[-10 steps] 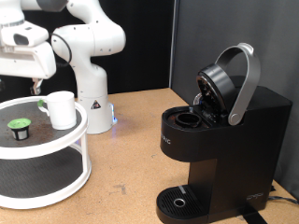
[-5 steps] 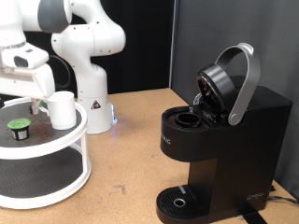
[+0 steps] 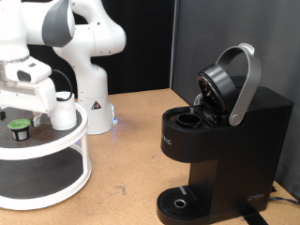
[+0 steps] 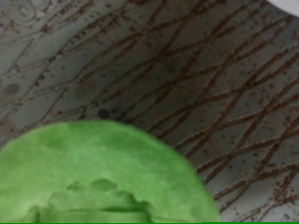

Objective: Make a cup of coffee with the keurig machine

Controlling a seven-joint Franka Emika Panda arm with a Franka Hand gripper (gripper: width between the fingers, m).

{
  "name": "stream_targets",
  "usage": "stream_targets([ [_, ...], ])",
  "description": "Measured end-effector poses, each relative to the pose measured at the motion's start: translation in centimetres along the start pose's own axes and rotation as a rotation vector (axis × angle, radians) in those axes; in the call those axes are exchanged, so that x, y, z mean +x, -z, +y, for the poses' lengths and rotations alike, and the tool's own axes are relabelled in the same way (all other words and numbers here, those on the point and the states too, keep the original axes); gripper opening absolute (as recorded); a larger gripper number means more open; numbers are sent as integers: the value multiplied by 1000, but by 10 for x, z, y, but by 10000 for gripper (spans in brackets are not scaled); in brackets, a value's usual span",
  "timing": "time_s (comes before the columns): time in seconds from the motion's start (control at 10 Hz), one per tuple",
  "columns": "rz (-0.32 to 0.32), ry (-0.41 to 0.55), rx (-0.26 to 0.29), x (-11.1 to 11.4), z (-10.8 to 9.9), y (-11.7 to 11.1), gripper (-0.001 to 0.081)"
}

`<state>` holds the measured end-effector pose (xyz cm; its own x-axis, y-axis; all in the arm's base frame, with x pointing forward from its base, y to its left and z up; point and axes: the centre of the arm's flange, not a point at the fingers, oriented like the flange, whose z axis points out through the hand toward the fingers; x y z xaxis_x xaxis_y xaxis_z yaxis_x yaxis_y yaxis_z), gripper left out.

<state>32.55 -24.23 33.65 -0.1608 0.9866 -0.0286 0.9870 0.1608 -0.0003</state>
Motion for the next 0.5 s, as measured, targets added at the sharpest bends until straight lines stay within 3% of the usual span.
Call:
stream_targets([
  [0.5,5,-11,16,0,1,-13,807],
])
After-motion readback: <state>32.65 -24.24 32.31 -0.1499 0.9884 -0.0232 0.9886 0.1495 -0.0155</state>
